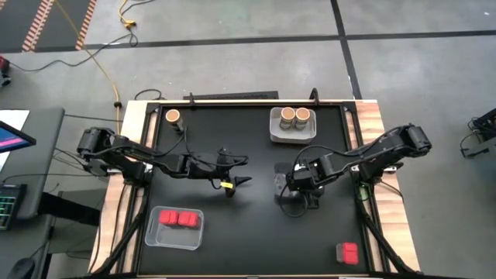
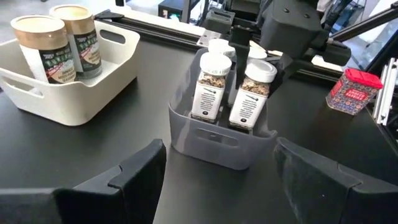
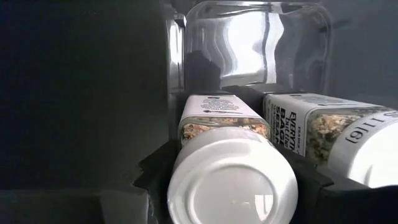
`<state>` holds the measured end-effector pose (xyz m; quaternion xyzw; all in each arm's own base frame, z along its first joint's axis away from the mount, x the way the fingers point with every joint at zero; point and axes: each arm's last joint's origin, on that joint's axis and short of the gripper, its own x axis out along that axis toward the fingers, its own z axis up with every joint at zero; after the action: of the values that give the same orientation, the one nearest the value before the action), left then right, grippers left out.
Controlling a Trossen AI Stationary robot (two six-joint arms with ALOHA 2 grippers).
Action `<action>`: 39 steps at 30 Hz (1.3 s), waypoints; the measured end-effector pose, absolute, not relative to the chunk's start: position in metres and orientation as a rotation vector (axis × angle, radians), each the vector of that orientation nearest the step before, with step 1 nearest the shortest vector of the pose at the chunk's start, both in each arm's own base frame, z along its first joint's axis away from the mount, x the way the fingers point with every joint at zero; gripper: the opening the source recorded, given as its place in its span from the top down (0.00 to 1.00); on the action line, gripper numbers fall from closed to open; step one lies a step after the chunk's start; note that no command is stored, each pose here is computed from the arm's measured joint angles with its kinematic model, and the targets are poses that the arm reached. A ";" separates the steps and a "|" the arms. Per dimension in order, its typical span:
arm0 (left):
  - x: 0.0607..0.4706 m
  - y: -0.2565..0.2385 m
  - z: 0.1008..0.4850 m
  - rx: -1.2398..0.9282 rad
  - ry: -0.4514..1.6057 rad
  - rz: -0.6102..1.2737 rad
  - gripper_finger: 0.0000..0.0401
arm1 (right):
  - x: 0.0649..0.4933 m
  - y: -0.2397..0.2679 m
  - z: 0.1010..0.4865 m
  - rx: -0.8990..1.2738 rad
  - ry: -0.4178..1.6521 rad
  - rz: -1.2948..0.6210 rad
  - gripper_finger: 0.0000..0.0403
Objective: Sort spices by type
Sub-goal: Put the white spice bottle in the black bin
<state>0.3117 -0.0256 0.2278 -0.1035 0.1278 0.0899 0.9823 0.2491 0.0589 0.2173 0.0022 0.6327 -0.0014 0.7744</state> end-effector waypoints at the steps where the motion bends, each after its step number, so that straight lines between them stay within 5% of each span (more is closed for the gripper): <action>1: 0.312 -0.026 0.228 -0.212 0.257 0.181 0.29 | 0.249 0.059 0.217 0.005 1.370 -0.003 0.42; 39: 0.312 -0.026 0.228 -0.233 0.256 0.181 0.29 | 0.247 0.059 0.217 -0.007 1.389 0.005 0.38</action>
<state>0.3117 -0.0257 0.2278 -0.1158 0.1271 0.0900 0.9810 0.2471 0.0590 0.2171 -0.0034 0.6401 0.0021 0.7683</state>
